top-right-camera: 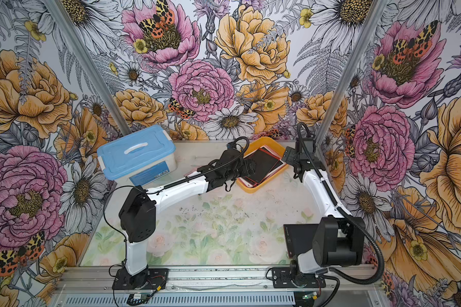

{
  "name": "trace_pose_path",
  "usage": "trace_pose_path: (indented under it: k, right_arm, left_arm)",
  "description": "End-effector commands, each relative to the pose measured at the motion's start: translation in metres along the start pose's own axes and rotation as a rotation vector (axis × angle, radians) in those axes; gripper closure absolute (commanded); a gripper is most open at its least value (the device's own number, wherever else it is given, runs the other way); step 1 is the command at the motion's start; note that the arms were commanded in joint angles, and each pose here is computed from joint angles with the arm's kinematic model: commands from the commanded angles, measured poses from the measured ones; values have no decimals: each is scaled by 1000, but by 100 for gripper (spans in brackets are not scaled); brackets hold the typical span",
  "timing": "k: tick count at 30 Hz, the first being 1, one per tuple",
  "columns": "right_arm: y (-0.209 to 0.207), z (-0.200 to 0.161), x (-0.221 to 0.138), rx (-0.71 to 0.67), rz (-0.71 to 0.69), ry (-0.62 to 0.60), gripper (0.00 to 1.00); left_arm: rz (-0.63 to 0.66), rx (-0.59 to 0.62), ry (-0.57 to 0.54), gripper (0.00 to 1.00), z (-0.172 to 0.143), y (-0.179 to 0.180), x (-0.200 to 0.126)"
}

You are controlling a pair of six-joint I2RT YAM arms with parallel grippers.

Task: Take out the writing tablet from the storage box
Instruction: Adjust the storage box at the center of the board.

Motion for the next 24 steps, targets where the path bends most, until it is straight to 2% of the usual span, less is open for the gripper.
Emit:
trace_pose_path:
  k: [1, 12, 24]
  right_arm:
    - [13, 21, 14, -36, 22, -40, 0]
    - [21, 15, 87, -113, 9, 48, 0]
    - [1, -11, 156, -27, -15, 163, 0]
  left_arm:
    - [4, 7, 74, 7, -5, 11, 19]
    - [-32, -39, 141, 1, -10, 7, 63]
    - [76, -89, 161, 1, -12, 48, 78]
Point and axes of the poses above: each gripper's point midway between its finger pads, its own x axis out along the fingers, its own y axis along the line the jaws close on, z = x × y, the point moved 3 cm from there along -x, back along the fingers, and after that the axes turned 11 degrees about x, right-handed, at the moved point
